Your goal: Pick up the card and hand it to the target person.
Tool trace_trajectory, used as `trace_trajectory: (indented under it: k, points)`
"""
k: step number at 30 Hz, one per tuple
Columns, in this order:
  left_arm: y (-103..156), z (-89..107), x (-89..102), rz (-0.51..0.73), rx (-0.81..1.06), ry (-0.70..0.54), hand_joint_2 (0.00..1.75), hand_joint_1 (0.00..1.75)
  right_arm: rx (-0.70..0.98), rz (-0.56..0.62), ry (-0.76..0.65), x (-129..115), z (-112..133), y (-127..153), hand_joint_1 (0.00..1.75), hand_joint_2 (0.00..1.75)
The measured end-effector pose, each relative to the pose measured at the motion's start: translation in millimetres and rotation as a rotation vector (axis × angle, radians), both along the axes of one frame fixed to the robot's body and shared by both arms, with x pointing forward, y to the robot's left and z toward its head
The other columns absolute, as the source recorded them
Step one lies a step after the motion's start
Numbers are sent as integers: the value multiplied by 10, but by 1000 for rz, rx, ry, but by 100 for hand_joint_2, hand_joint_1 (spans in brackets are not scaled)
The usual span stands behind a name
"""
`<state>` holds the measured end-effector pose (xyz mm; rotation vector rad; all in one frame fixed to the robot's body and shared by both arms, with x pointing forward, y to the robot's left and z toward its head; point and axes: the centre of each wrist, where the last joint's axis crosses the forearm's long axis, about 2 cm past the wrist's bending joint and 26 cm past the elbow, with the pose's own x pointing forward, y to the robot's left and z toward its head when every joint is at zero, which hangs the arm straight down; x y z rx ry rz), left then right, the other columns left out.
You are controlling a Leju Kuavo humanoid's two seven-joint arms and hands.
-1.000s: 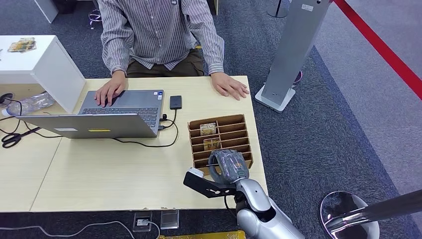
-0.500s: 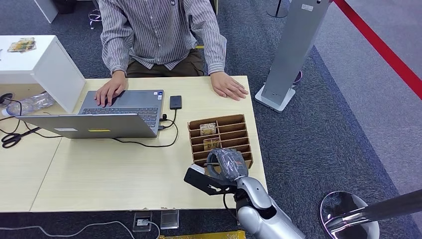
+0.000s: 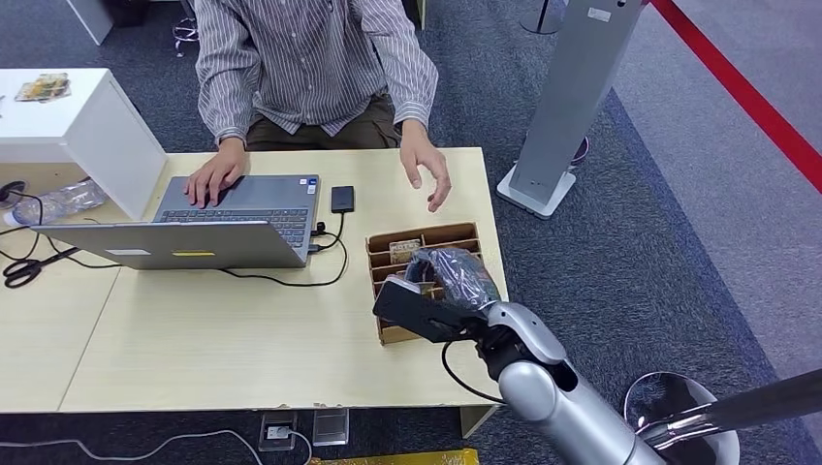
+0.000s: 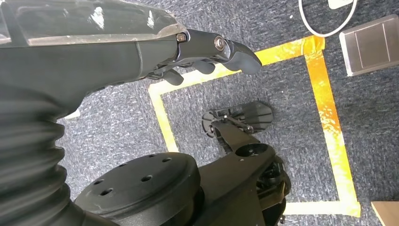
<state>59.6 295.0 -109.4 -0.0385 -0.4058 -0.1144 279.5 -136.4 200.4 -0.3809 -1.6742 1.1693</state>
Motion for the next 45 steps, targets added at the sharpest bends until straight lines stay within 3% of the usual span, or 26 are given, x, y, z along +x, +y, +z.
trace_trajectory:
  k: [7, 11, 14, 20, 34, 38, 42, 45]
  points:
    - [-10, 0, 1, -3, -7, 3, 175, 0, 140, 29, -237, 2, 312, -40, 131, 175]
    - [-43, 1, 6, -9, -20, -3, 175, 0, 274, 51, -459, 51, 351, -32, 131, 175]
    - [-70, 1, 8, -16, -27, -5, 175, 0, 379, 73, -545, 99, 311, -25, 131, 175]
    - [-114, 2, 9, -17, -32, -6, 175, 0, 455, 57, -568, 163, 187, -3, 131, 175]
    - [-140, 3, 8, -7, -37, 2, 175, 0, 505, 31, -442, 227, -28, 65, 131, 175]
    - [-142, 3, 8, -8, -40, -2, 175, 0, 502, 24, -422, 238, -94, 89, 0, 175]
    - [-145, 3, 7, -11, -52, -17, 0, 0, 496, 13, -411, 246, -152, 102, 0, 175]
    - [-146, 3, 7, -10, -56, -28, 0, 0, 496, 7, -404, 250, -176, 107, 0, 175]
